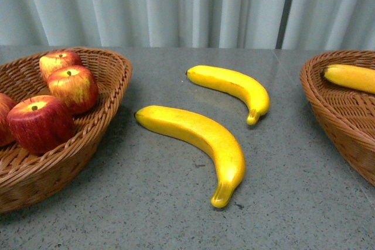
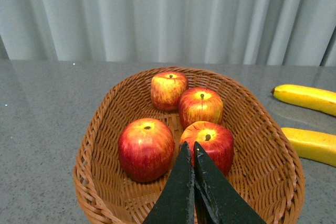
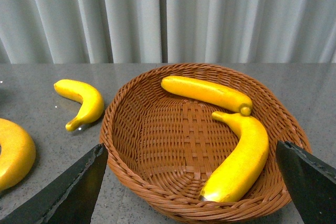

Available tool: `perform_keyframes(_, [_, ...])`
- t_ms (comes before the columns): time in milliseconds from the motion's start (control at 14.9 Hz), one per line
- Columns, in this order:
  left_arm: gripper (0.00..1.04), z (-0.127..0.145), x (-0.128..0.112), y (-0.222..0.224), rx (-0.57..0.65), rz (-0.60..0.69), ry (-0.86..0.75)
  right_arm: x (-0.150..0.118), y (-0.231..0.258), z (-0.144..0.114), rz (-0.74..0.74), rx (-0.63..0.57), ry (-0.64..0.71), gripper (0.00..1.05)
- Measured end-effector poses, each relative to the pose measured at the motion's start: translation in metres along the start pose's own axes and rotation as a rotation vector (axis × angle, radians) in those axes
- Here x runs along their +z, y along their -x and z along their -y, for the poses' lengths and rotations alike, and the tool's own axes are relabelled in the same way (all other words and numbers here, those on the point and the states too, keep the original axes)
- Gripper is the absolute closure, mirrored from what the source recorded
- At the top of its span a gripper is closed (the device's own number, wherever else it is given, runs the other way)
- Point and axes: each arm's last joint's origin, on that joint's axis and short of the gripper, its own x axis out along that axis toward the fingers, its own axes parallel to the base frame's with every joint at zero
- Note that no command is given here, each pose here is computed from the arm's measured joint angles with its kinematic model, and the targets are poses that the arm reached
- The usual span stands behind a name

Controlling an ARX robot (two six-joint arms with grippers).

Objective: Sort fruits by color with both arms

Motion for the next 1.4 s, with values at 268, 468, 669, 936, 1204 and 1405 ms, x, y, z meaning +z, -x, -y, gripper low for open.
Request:
perform_keyframes(268, [1.03,0.0,-0.006,0.009,0.002,0.005,0.0,0.0,0.0,0.0,0.0,0.0,0.0,0.07])
perform_keyframes(468, [1.03,0.0,-0.01,0.015,0.002,0.021,0.0,0.0,0.0,0.0,0.0,0.0,0.0,0.07])
perform_keyframes(669, [1.03,0.0,-0.01,0.019,0.002,0.023,0.0,0.0,0.0,0.0,0.0,0.0,0.0,0.07])
perform_keyframes(936, [1.03,0.0,-0.01,0.023,0.002,0.023,0.0,0.0,0.0,0.0,0.0,0.0,0.0,0.07])
perform_keyframes(1204, [1.03,0.0,-0.015,0.034,0.002,0.004,0.0,0.0,0.0,0.0,0.001,0.001,0.0,0.07])
perform_keyframes(1405, [1.03,0.0,-0.014,0.034,0.003,0.013,0.001,0.0,0.0,0.0,0.0,0.0,0.0,0.07])
